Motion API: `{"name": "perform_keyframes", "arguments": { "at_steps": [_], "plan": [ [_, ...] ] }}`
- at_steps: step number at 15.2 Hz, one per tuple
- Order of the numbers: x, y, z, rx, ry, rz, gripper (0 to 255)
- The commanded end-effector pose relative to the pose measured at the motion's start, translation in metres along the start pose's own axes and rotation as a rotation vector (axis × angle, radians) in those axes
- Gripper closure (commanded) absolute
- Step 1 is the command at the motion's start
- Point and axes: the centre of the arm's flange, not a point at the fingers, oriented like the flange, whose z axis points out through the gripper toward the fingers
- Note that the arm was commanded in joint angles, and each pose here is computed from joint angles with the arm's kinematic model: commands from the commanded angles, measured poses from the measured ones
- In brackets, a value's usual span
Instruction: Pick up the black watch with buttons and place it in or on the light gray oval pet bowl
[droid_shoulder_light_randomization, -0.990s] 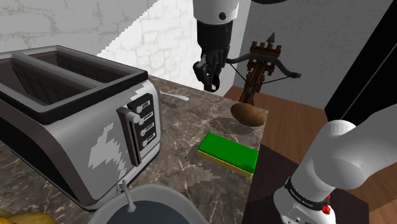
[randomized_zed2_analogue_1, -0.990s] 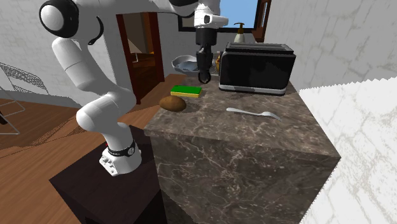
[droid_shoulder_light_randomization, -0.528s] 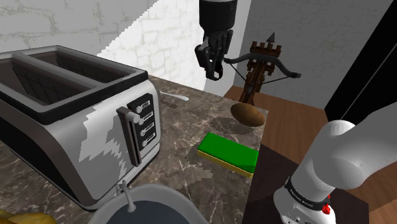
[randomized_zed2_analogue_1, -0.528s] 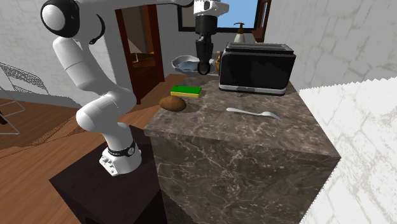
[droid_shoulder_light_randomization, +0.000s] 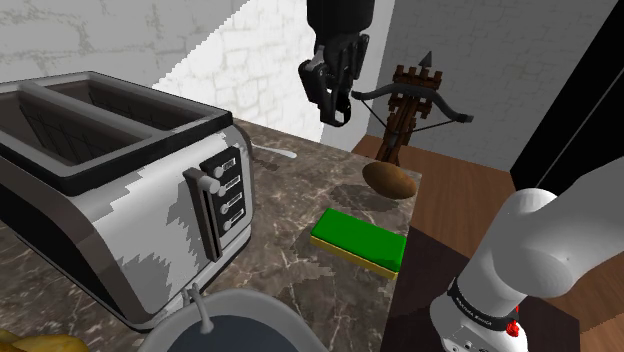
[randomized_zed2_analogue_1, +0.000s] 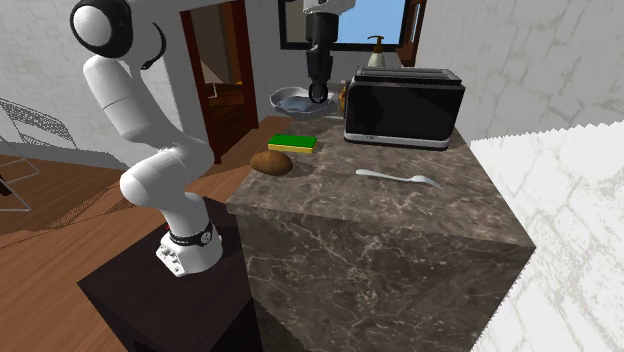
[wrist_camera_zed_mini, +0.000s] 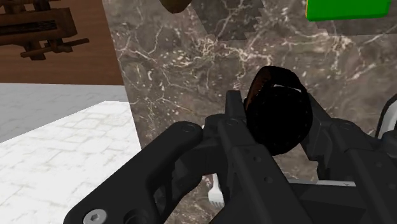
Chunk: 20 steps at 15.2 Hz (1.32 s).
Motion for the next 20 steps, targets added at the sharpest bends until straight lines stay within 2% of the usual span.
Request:
{"name": "perform_keyframes", "arguments": {
  "at_steps": [1,20],
  "plan": [
    [-0.013,-0.026,-0.004,0.0,0.0,0.001,255],
    [-0.119,-0.247,-0.06,0.0,0.0,0.001,255]
  ]
}}
